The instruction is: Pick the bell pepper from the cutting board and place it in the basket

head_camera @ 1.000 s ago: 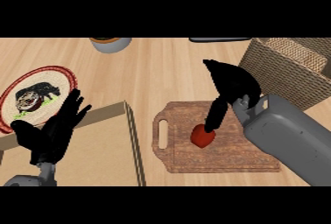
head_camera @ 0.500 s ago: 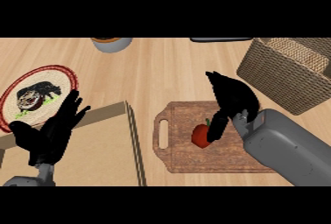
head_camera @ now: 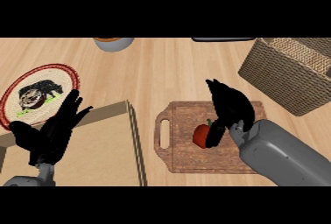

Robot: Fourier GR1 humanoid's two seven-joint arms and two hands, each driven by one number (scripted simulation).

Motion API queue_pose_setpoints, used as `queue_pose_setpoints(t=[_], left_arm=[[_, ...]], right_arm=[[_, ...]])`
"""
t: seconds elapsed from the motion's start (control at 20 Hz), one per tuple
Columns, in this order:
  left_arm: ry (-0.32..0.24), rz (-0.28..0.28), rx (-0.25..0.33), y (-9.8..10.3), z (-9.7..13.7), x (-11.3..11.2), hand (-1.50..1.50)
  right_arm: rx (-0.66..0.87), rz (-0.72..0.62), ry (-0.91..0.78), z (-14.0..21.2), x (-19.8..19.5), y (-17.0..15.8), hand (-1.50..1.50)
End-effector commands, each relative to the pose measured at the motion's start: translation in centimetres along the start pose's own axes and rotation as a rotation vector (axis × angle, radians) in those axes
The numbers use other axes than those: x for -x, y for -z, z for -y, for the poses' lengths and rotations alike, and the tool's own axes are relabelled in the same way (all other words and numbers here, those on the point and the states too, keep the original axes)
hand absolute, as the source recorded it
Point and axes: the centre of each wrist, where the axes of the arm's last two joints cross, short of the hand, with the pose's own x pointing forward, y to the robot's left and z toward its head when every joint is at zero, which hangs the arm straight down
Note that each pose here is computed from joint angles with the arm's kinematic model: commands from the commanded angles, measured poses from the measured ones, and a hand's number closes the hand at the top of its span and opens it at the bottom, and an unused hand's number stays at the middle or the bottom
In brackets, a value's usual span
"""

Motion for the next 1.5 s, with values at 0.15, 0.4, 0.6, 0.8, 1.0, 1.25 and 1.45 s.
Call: queue_pose_setpoints(t=[0.15,0.4,0.6,0.8,1.0,1.25,1.45], left_arm=[[0.062,-0.376,-0.063,-3.4,-2.5,7.0,0.0],[0.078,-0.373,-0.059,-3.9,-2.4,7.2,0.0],[0.063,-0.373,-0.065,-3.3,-1.9,7.1,0.0],[0.062,-0.367,-0.048,-3.7,-1.6,7.0,0.0],[0.075,-0.387,-0.041,-4.0,-2.2,6.9,0.0],[0.07,-0.387,-0.043,-3.3,-1.2,6.8,0.0],[0.065,-0.373,-0.073,-3.1,-2.9,6.7,0.0]], right_arm=[[-0.006,-0.098,-0.004,-2.5,0.3,0.2,-1.5],[-0.069,-0.152,-0.043,-4.4,1.4,1.0,-1.5],[-0.094,-0.161,-0.043,-5.0,1.8,1.4,-1.5],[-0.094,-0.148,-0.042,-6.0,1.4,1.0,-1.5],[-0.077,-0.161,-0.04,-5.5,1.9,1.9,-1.5],[-0.064,-0.15,-0.026,-6.4,0.6,1.8,-1.5],[-0.054,-0.102,-0.105,-6.7,1.5,1.7,1.5]])
